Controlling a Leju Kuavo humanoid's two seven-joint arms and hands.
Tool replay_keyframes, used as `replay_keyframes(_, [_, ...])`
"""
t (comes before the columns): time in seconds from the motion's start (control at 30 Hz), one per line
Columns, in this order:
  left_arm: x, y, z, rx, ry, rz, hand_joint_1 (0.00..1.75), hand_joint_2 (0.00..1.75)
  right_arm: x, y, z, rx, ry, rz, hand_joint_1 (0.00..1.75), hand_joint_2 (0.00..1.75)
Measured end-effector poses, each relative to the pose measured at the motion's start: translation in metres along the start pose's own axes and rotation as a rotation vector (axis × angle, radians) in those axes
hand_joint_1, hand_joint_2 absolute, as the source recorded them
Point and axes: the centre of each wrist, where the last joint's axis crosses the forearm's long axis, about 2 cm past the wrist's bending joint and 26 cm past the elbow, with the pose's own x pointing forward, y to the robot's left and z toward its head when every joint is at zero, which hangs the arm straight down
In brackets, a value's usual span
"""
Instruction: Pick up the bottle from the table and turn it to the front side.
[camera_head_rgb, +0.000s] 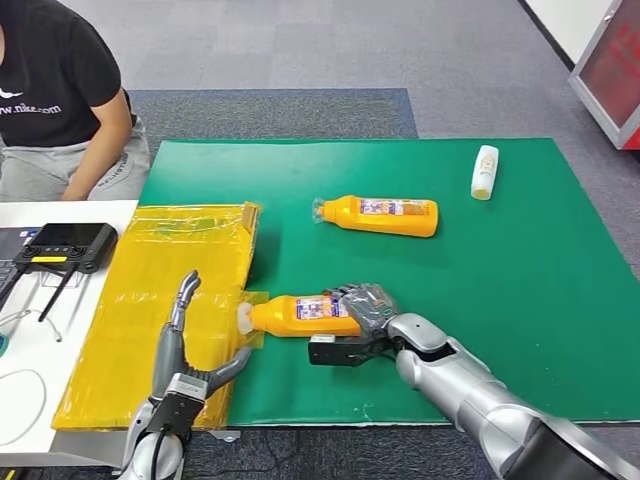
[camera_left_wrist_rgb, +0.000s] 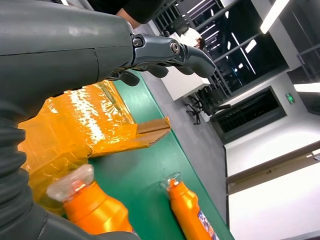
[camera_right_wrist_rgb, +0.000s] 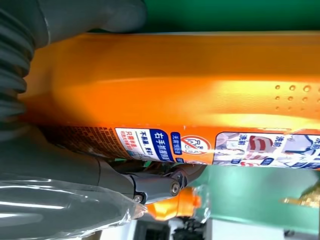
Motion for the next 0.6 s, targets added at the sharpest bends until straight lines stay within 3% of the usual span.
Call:
replay_keyframes(0.3, [0.005, 0.002, -0.007, 0.045, -0.043, 0.049, 0.00, 1.75, 0.024, 0.019, 0.008, -0.226, -0.110, -0.173, 1.75, 1.75])
replay_keyframes(0.6, [0.016, 0.003, -0.015, 0.160, -0.114, 0.143, 0.00, 1.75, 0.077, 0.041, 0.028, -0.514, -0.237, -0.580, 1.75, 1.75])
